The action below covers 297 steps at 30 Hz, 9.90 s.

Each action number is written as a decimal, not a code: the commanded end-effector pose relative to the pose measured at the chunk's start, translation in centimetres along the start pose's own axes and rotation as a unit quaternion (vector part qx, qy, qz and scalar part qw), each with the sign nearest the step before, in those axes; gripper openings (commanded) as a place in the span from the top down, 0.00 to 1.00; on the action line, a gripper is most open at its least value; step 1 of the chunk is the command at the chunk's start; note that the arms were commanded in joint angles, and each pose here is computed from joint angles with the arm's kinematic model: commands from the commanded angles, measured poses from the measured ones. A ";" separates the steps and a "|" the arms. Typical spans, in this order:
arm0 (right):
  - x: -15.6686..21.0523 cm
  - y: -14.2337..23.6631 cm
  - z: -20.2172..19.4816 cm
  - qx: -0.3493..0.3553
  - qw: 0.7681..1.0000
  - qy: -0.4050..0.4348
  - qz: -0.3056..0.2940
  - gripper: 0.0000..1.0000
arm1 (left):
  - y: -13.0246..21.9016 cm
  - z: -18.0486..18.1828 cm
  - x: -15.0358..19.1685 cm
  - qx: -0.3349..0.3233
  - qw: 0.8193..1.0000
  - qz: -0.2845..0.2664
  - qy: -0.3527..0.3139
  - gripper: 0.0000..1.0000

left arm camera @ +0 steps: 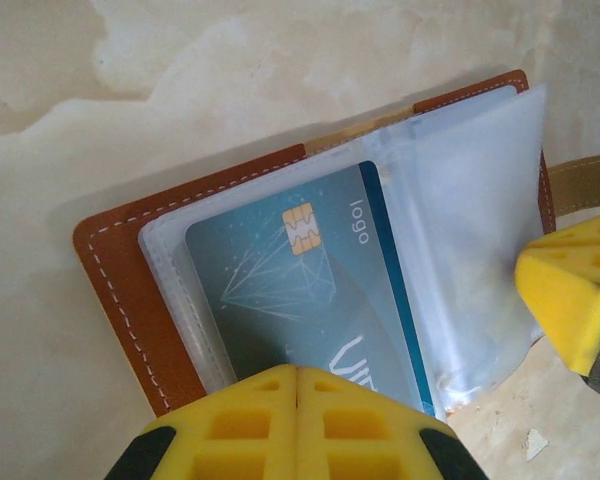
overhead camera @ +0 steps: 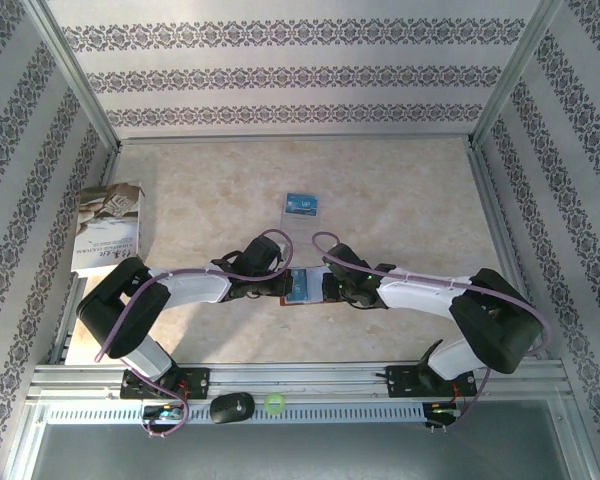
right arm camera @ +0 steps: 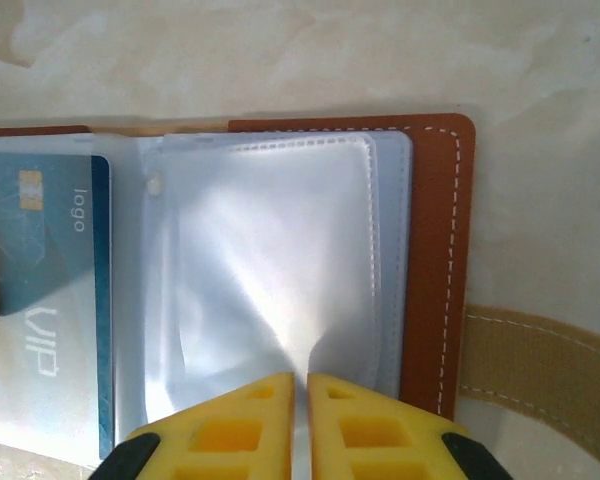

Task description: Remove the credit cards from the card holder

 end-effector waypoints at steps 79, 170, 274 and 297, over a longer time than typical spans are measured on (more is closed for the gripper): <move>-2.7 -0.8 1.9 0.033 0.999 0.029 -0.019 0.68 | 1.9 4.2 0.2 -0.066 0.998 0.008 0.014 0.90; -1.9 -0.3 -1.7 0.167 0.974 0.155 -0.019 0.53 | 2.2 0.8 -2.4 -0.095 0.993 -0.028 -0.059 0.44; -1.6 -0.9 -1.5 -0.084 0.994 -0.064 0.020 0.90 | -1.6 1.4 -1.5 -0.093 0.994 0.013 -0.057 0.96; -7.9 8.1 2.6 -0.115 0.974 0.169 -0.094 1.00 | 3.7 -0.9 -5.0 -0.040 0.996 -0.056 -0.053 0.51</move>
Point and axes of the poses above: each hand's point on the last joint's axis, 136 mm out from that joint toward the fingers, its own y axis back along the fingers, its own z axis along the line the jaws close on, x = y × z, the point moved 2 cm from there along y, back along the fingers, and after that the axes turned 2 degrees about y, right-handed, at the moved point
